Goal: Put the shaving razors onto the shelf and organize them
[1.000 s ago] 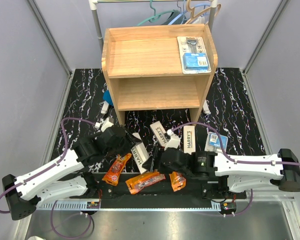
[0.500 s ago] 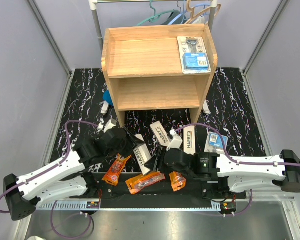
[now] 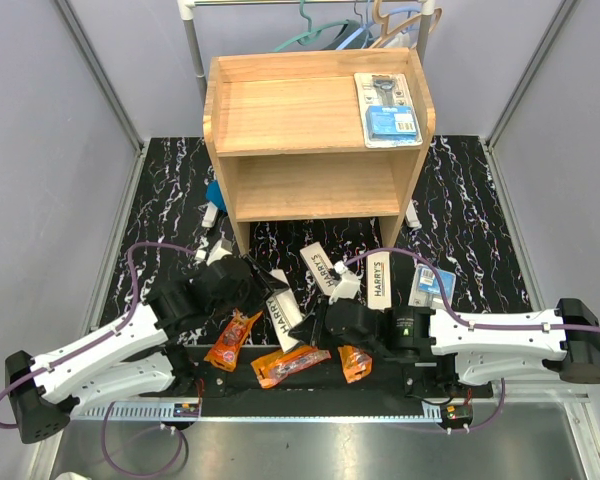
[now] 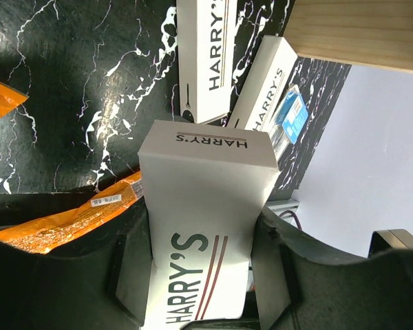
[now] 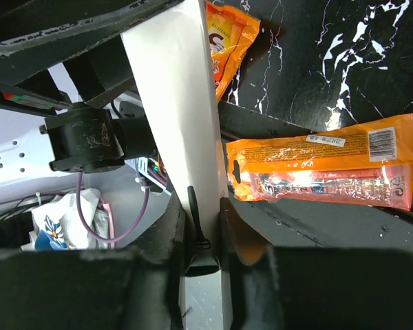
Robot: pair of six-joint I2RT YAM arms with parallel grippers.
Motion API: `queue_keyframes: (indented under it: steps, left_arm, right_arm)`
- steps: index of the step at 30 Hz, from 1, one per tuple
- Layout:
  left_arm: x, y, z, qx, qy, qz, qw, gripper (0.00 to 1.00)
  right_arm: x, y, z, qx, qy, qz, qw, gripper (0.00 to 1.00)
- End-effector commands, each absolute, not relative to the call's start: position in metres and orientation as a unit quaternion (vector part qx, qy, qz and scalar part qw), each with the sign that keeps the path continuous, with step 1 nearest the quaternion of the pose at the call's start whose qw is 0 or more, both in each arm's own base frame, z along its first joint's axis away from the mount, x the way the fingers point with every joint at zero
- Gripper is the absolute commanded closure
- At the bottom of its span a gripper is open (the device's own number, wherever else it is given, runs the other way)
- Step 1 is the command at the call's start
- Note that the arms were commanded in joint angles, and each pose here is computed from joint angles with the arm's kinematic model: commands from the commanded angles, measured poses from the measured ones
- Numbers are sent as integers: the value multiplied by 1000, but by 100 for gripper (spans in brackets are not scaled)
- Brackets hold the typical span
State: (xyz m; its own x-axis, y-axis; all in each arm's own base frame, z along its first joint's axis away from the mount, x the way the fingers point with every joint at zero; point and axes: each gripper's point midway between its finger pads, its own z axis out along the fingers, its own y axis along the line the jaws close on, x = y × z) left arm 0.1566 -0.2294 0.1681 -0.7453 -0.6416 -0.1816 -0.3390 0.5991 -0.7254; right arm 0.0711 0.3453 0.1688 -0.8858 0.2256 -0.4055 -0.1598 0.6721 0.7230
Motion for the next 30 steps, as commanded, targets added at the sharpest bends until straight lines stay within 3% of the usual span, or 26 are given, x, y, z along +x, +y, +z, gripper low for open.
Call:
queue_keyframes:
  steps: [1,5,7,9,10,13,15,16,17,30]
  left_arm:
    - [167,-244,197,-290,835,-406,230,100]
    - [166,-244,197,-284,837,-406,232,97]
    - [166,-244,198,-280,838,-407,233,88]
    - [165,-244,198,-276,839,-407,234,74]
    - [165,-244,200,-270,840,-407,237,55]
    - [164,-242,199,-263,846,-398,240,24]
    - [164,-238,199,-258,851,-387,244,18]
    - [164,-233,199,-253,857,-373,251,6]
    - [164,-230,199,-252,860,-363,255,1]
    - [178,-148,245,-191,880,-189,392,1]
  right_arm:
    - [75,346,175,39,874,418,244,87]
    - [76,344,176,43,872,420,247,88]
    - [76,343,177,44,872,420,246,88]
    - [77,343,177,44,872,421,248,87]
    - [76,343,178,44,871,422,248,87]
    - [77,342,180,44,869,424,250,87]
    - [77,342,183,44,868,427,252,87]
    - [77,341,182,43,868,426,251,87]
    - [77,341,183,43,867,427,252,87]
    - [78,339,192,40,861,436,259,86]
